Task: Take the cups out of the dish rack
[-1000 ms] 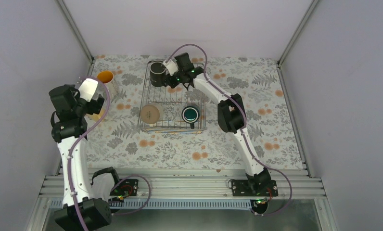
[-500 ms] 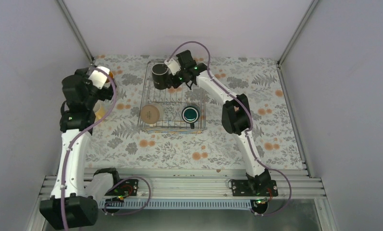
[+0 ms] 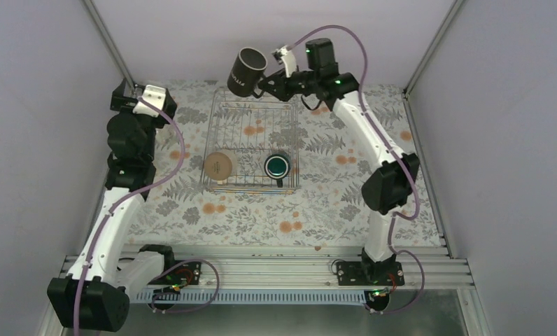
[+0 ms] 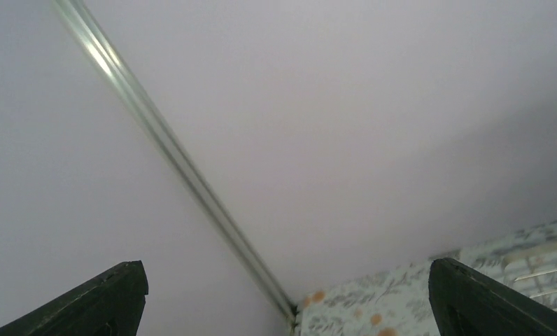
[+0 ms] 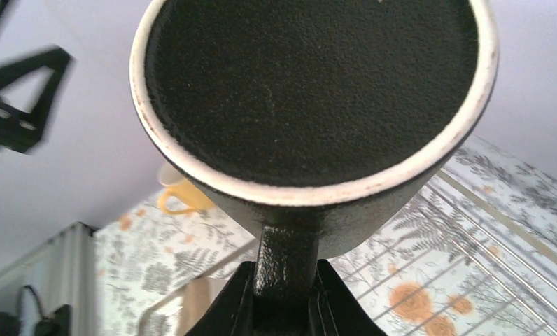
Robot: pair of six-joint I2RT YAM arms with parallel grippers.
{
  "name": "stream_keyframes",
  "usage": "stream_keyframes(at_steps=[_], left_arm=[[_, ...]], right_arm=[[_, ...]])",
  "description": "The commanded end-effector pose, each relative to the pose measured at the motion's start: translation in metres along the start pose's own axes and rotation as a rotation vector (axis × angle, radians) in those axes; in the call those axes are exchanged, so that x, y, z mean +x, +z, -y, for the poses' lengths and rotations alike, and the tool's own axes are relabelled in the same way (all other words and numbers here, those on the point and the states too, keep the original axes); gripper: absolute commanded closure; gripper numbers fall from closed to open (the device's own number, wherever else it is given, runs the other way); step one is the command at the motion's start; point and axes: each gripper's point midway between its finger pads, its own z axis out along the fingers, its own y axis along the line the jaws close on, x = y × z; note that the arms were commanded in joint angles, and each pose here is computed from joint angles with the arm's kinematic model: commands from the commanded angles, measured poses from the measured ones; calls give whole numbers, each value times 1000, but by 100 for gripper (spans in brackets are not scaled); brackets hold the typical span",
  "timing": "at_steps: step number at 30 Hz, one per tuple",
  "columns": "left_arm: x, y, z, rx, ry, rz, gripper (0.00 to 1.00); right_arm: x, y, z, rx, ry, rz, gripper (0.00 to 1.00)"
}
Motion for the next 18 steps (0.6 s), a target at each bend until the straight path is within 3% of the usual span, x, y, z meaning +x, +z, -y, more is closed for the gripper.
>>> stream_keyframes(at_steps=[1,6,18], left_arm=[[-33,-1,9,-13,-67,180,0],[-42,4,61,122,-58,250,11],[-42,8,139,321,-47,304,10]], right_arm=[[-38,-40,-45,-230,-29,147,97],[-43,-70,-66,-373,-11,181,97],[-38,-109,-57,-558,111,189,97]])
